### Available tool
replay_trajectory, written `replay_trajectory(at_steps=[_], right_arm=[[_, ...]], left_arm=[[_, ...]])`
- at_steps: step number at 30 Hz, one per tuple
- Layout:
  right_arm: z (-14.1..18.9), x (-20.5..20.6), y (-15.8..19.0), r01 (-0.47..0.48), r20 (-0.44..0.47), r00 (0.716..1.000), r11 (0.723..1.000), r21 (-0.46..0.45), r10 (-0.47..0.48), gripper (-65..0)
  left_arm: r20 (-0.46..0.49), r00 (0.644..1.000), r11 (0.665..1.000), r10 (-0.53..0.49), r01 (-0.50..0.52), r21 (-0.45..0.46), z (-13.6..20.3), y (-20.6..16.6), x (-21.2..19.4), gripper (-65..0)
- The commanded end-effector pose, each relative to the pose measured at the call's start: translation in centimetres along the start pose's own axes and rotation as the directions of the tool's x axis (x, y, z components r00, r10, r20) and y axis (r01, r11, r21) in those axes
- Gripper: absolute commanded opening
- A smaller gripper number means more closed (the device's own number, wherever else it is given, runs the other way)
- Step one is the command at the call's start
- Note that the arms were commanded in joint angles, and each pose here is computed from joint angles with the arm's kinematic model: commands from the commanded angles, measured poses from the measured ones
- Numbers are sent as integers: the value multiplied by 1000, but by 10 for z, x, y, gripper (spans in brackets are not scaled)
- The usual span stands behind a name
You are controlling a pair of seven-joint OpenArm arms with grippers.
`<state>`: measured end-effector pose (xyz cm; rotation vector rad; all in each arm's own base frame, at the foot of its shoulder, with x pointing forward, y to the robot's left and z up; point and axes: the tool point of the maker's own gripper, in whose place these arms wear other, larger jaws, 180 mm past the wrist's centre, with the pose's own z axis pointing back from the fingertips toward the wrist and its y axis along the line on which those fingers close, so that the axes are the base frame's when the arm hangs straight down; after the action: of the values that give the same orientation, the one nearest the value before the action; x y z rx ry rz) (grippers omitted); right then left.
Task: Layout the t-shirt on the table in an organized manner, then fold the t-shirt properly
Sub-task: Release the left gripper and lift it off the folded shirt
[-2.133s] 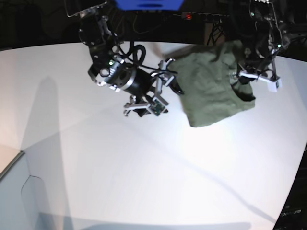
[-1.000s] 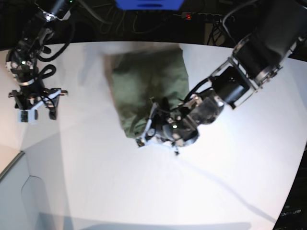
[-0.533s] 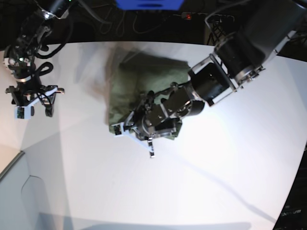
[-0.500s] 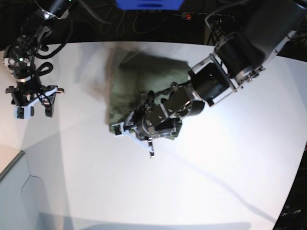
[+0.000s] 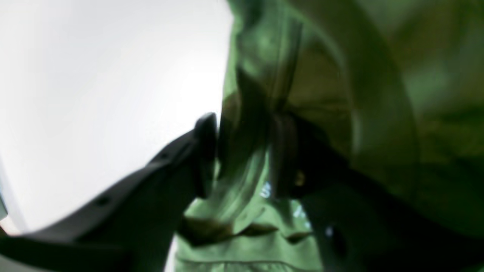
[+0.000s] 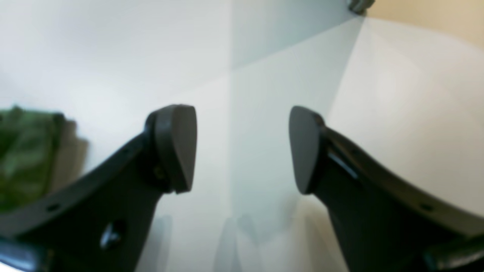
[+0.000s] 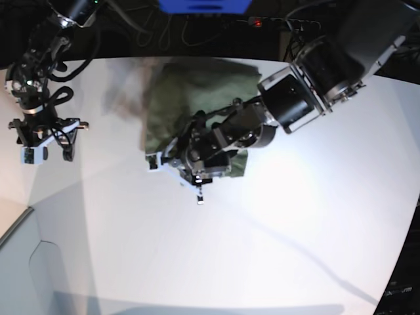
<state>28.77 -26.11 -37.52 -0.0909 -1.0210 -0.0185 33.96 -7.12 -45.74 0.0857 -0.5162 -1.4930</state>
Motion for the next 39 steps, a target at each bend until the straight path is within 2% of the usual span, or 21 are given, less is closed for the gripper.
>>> replay_trajectory(at_steps=[1, 5, 15, 22, 29, 31, 34, 36, 39], right_arm=[[0, 16, 2, -4, 56, 998, 1000, 10, 3, -266], [-2, 16, 10, -8, 56, 998, 1000, 26, 6, -266], [-2, 16, 13, -12, 53, 999, 999, 36, 11, -266], [-3, 14, 18, 0, 51, 999, 999, 42, -2, -267], [-2, 15, 19, 0, 52, 999, 999, 43, -2, -269], [-2, 15, 20, 0, 52, 999, 999, 45, -3, -298], [-4, 15, 33, -13, 51, 999, 997, 80, 9, -398], [-4, 10, 51, -36, 43, 999, 991, 126, 31, -484], [3, 15, 78, -88, 61, 995, 978, 190, 78, -620]], left_arm=[[14, 1000, 999, -16, 16, 30, 8, 14, 11, -377], [16, 1000, 999, -18, 18, 40, 11, 17, 14, -350], [-3, 1000, 998, -16, 16, 59, 12, 27, 3, -349], [37, 993, 989, 113, -116, 96, 21, 57, 0, -348], [44, 992, 986, 123, -127, 112, 26, 66, -1, -347], [66, 986, 975, 154, -162, 152, 37, 84, -7, -347], [145, 962, 939, 233, -261, 222, 63, 118, -15, -351], [196, 929, 899, 313, -356, 253, 79, 133, -30, -352], [258, 860, 804, 441, -506, 311, 111, 150, -65, -354]])
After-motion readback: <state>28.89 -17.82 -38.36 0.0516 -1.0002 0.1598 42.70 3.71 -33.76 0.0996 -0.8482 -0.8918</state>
